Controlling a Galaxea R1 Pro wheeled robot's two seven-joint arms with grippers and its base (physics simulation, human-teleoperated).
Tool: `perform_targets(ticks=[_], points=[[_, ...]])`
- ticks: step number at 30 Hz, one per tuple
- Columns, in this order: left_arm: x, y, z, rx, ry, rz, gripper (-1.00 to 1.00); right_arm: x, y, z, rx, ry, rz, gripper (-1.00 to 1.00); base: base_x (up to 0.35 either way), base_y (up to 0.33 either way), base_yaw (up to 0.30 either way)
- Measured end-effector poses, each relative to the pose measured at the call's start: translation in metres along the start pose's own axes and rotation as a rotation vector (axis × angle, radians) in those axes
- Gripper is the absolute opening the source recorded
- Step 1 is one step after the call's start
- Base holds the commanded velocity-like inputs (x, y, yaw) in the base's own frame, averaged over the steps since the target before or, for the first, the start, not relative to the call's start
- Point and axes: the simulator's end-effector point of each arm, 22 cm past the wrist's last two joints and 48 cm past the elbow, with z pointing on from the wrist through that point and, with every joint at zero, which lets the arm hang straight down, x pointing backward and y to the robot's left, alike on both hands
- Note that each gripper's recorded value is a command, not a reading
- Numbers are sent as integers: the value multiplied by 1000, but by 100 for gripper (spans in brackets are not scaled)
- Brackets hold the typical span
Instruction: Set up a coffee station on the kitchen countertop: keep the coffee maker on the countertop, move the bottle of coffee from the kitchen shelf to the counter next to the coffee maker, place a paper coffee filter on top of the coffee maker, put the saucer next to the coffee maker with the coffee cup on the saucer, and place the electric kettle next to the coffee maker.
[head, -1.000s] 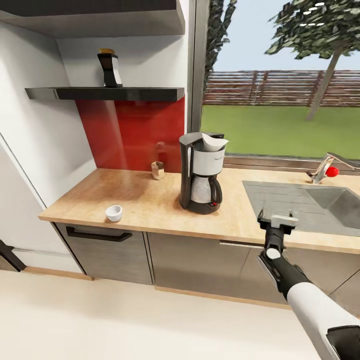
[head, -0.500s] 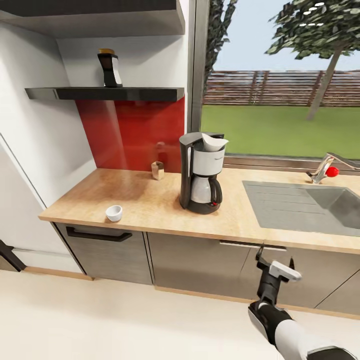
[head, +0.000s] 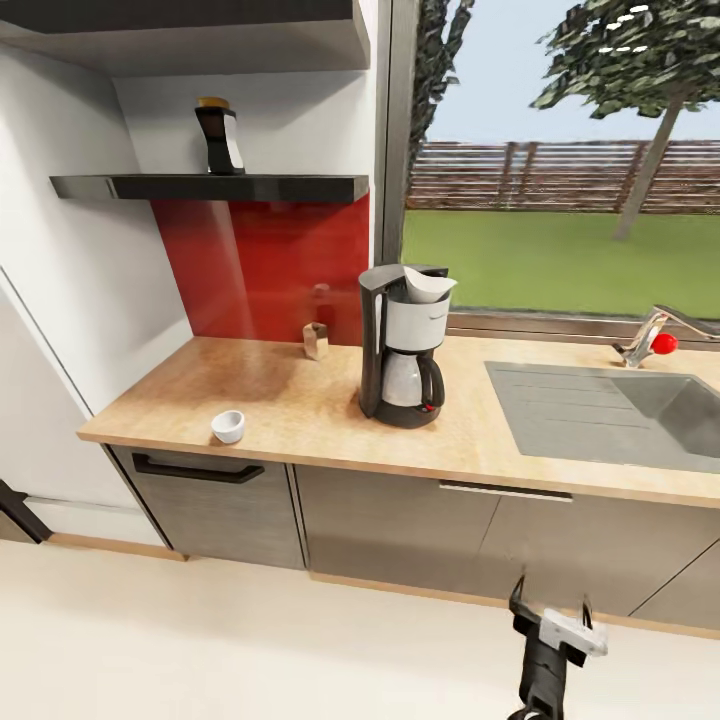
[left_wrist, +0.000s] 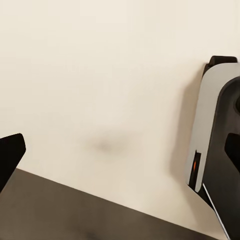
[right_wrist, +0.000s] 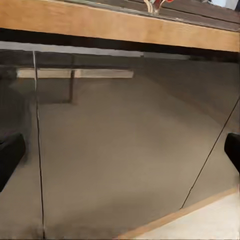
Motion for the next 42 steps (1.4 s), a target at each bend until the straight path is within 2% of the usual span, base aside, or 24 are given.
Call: perform_targets(ticks=[6,7,10,14,16,19,21,22,24,27,30,32,42], points=[[0,-1,0,1,0,0,100,48,-7,-59,-31,106,-36,100,0,0,0],[0,-1,0,2,0,0,100,53,-7,-63,-39,122,-48,100,0,0,0],[0,-2,0,2,-1,-1,100,76,2,-79,-84,213,-114,100,0,0,0],[-2,-3,0,4,-4,-1,100,106,20,-94,-191,341,-201,100,0,0,0],[-4,-3,0,4,-7,-1,100,124,31,-104,-262,420,-244,100,0,0,0],[-5,-3,0,4,-11,0,100,161,43,-130,-387,595,-318,100,0,0,0],[-6,-3,0,4,-11,1,100,184,46,-151,-465,727,-349,100,0,0,0],[-6,-3,0,4,-11,1,100,190,46,-157,-485,761,-354,100,0,0,0],[-6,-3,0,3,-11,2,100,208,48,-181,-562,888,-365,100,0,0,0],[-6,-2,0,1,-11,2,100,221,52,-209,-649,1007,-358,100,0,0,0],[-6,-2,0,1,-10,2,100,225,50,-215,-678,1047,-355,100,0,0,0],[-5,-2,0,-1,-10,1,100,226,43,-209,-683,1058,-358,100,0,0,0],[-5,-1,0,-2,-11,-1,100,226,39,-205,-677,1058,-363,100,0,0,0]])
